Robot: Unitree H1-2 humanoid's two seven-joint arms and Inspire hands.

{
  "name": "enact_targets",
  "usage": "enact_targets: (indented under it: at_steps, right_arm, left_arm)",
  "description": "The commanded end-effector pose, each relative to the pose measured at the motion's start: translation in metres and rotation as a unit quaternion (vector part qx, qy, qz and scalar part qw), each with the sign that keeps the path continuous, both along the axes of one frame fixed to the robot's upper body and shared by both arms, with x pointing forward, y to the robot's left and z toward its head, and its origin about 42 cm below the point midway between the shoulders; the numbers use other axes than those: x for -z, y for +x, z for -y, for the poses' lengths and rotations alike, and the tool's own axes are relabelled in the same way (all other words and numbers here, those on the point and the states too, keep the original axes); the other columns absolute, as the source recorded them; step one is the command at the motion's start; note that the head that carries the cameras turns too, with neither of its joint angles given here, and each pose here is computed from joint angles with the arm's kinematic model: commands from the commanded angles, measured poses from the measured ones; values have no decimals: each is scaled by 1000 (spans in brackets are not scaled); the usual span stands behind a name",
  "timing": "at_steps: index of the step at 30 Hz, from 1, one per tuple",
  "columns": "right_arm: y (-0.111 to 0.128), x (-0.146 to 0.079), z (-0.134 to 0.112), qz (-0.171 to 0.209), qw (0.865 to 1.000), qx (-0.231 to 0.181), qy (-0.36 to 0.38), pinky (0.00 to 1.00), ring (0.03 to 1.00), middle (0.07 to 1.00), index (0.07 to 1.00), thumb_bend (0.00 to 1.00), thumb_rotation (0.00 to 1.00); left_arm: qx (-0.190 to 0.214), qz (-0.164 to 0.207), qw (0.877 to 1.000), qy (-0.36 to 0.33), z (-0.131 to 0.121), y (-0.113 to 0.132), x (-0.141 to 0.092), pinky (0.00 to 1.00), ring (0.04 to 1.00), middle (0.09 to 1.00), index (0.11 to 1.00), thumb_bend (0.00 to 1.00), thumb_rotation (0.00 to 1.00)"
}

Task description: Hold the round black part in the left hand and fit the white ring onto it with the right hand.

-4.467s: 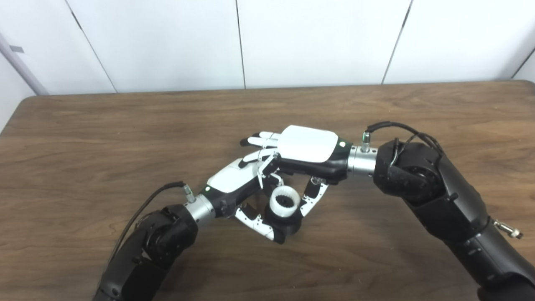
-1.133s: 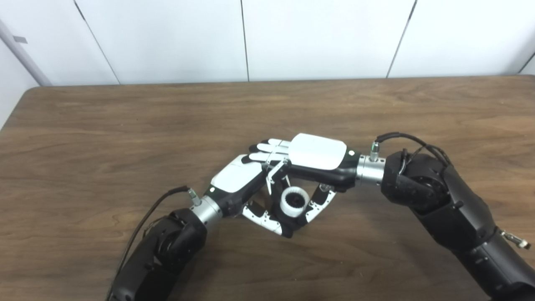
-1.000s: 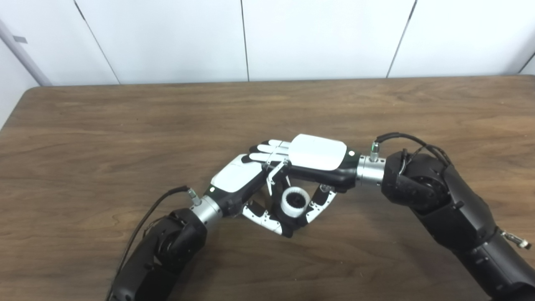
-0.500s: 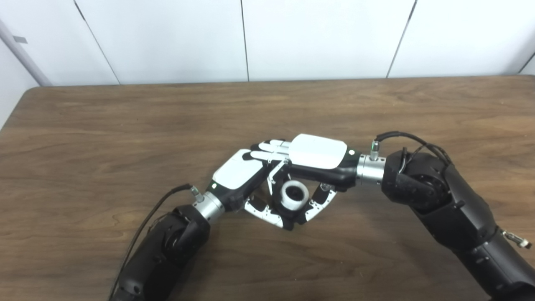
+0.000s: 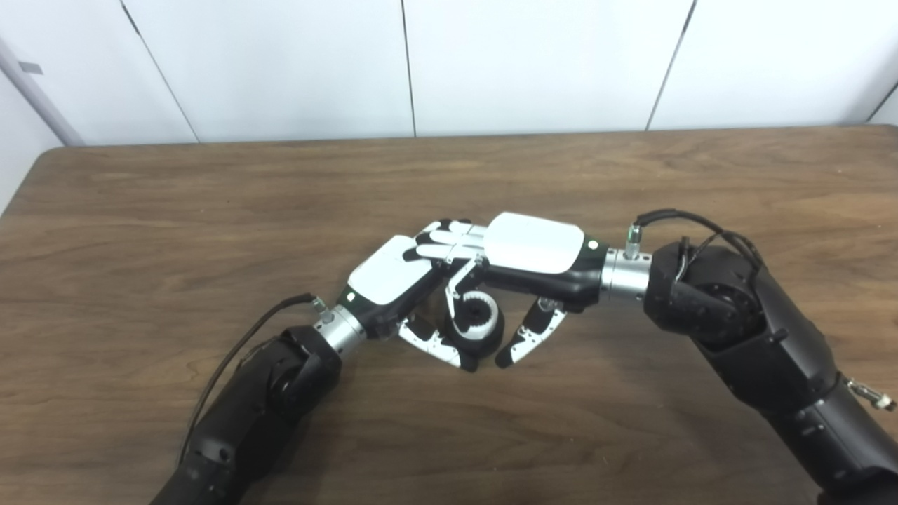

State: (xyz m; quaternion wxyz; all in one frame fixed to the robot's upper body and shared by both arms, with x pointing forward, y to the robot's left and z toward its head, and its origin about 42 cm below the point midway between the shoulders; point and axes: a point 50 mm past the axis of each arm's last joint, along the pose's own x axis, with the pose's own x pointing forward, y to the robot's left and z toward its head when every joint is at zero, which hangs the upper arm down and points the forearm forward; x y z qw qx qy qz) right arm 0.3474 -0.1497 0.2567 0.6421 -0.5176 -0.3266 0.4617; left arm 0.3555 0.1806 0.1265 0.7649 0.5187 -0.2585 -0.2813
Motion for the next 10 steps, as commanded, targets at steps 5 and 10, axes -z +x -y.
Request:
enact_targets:
  at_steps: [5,10]
  right_arm:
    - [10,-45,5,66,996,8,61,1000,1000,1000,636,996,161]
    - [13,-54,16,85,991,35,94,1000,1000,1000,655,1000,162]
  left_arm:
    - [-14,-2,999,42,-26,9,2,1000,1000,841,481,524,55]
    - [-18,-5,999,44,-33,6,8,1000,996,837,482,524,55]
